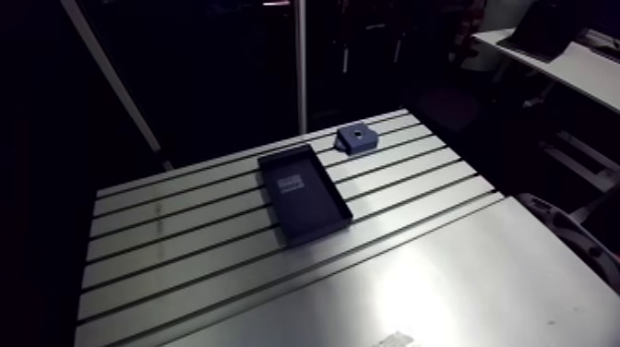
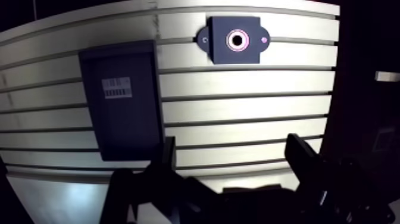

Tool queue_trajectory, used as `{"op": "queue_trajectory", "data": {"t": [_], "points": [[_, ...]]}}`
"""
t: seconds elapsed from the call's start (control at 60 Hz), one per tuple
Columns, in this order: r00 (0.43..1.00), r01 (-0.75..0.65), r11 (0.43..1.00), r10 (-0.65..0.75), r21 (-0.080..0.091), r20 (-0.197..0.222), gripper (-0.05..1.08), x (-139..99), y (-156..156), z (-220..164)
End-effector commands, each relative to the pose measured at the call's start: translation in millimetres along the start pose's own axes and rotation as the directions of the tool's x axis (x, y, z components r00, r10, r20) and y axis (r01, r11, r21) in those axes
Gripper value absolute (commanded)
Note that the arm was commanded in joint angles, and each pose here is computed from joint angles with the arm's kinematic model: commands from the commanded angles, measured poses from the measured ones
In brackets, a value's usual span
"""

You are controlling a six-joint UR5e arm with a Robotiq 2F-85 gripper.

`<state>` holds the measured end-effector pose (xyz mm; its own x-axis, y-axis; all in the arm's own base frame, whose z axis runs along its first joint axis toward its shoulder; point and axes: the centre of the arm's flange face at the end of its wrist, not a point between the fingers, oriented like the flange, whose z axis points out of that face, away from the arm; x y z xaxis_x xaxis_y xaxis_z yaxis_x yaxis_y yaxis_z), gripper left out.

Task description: Pick up the bearing and press it into the housing until flush.

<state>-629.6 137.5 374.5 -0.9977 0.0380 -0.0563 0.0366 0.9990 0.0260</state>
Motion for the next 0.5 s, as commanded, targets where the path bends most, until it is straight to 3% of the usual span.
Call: {"op": "queue_trajectory", "data": {"t": [0.017,0.133,0.2,0.367,0.5], "points": [[1.000,-0.015,1.000,0.015,0.003,-0.023,0.01,-36,-15,-41],[0.999,-0.025,0.999,0.026,0.027,-0.043,0.01,-49,-26,-54],[0.999,-0.020,0.999,0.021,0.032,-0.042,0.01,-54,-36,-59],[0.999,-0.010,0.999,0.011,0.039,-0.043,0.01,-61,-66,-69],[0.999,0.008,0.999,-0.006,0.033,-0.054,0.01,-65,-89,-79]]}}
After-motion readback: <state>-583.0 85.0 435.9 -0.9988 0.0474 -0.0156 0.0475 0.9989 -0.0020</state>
